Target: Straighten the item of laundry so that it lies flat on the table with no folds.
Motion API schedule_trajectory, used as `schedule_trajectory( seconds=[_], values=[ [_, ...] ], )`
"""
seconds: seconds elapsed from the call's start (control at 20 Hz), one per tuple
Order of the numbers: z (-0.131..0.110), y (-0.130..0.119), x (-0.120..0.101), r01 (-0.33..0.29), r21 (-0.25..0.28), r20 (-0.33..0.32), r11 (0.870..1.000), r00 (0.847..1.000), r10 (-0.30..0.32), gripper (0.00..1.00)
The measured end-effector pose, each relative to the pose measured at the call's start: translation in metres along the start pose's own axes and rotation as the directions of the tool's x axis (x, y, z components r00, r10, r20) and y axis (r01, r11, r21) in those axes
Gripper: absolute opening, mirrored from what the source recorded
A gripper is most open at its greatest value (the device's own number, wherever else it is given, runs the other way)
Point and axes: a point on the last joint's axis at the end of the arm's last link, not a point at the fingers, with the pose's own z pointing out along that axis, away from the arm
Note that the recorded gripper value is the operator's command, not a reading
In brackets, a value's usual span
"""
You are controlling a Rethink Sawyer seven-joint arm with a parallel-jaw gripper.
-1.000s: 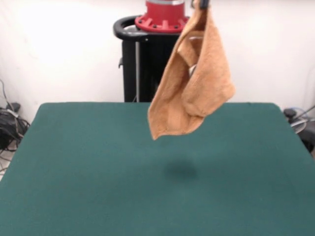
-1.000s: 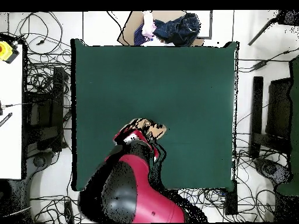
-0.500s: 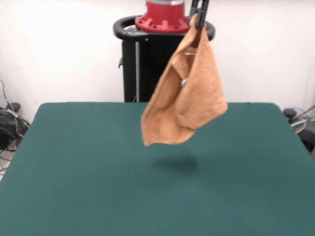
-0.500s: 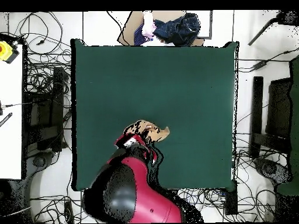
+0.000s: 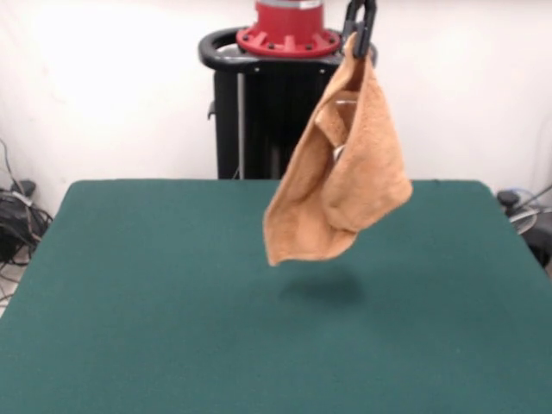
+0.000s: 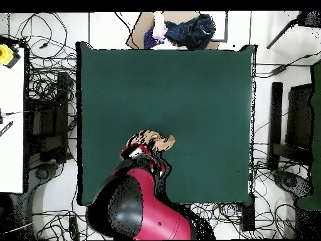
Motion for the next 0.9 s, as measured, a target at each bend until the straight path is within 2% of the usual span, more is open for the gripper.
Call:
schedule_trajectory(
  seconds=[0.4,0.7,0.9],
  values=[
    [0.004,0.002,0.000,-0.006,-0.006,-0.015,1.000,1.000,0.006,0.00],
    [0.013,0.002,0.010,-0.094,-0.029,-0.096,0.995,0.991,0.091,0.00],
    [0.019,-0.009,0.011,-0.101,-0.020,-0.119,0.995,0.988,0.098,0.00]
  ],
)
